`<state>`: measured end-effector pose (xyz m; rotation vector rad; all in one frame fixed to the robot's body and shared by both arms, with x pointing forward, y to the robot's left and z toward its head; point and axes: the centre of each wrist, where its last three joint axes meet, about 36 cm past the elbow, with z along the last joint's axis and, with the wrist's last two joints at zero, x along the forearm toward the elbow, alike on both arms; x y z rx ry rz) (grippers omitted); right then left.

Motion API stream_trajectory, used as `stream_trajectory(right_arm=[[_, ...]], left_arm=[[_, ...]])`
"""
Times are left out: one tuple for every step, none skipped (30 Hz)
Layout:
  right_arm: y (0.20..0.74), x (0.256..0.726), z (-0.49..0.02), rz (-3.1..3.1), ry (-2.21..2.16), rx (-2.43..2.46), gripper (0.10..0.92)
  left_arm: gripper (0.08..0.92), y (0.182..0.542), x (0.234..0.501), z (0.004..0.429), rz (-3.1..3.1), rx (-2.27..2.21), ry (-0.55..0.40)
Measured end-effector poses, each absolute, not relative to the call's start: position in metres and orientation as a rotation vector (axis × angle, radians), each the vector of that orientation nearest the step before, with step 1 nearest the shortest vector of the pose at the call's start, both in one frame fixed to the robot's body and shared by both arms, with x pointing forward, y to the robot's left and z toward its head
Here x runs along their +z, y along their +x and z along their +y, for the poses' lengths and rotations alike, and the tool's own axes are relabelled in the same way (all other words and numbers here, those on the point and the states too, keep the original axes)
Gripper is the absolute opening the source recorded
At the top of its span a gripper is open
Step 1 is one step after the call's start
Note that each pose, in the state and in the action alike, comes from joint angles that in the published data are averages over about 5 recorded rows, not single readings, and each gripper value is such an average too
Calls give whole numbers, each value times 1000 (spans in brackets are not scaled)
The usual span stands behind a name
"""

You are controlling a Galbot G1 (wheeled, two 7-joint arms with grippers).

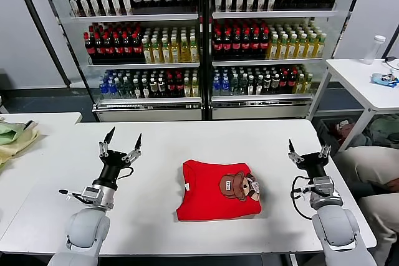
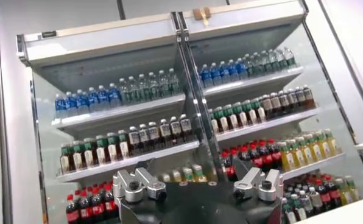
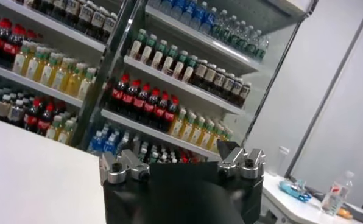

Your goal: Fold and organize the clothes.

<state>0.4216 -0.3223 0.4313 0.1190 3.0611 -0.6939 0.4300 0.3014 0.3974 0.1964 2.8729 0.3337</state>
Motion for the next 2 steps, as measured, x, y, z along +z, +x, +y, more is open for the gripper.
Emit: stream_trajectory(right_arm=[[422,431,-323,3060,120,-698,823],[422,431,-323,3060,120,-702,823]], left_arm=[[823,431,397,302,2873,337,195],[823,431,397,302,2874,339,193]])
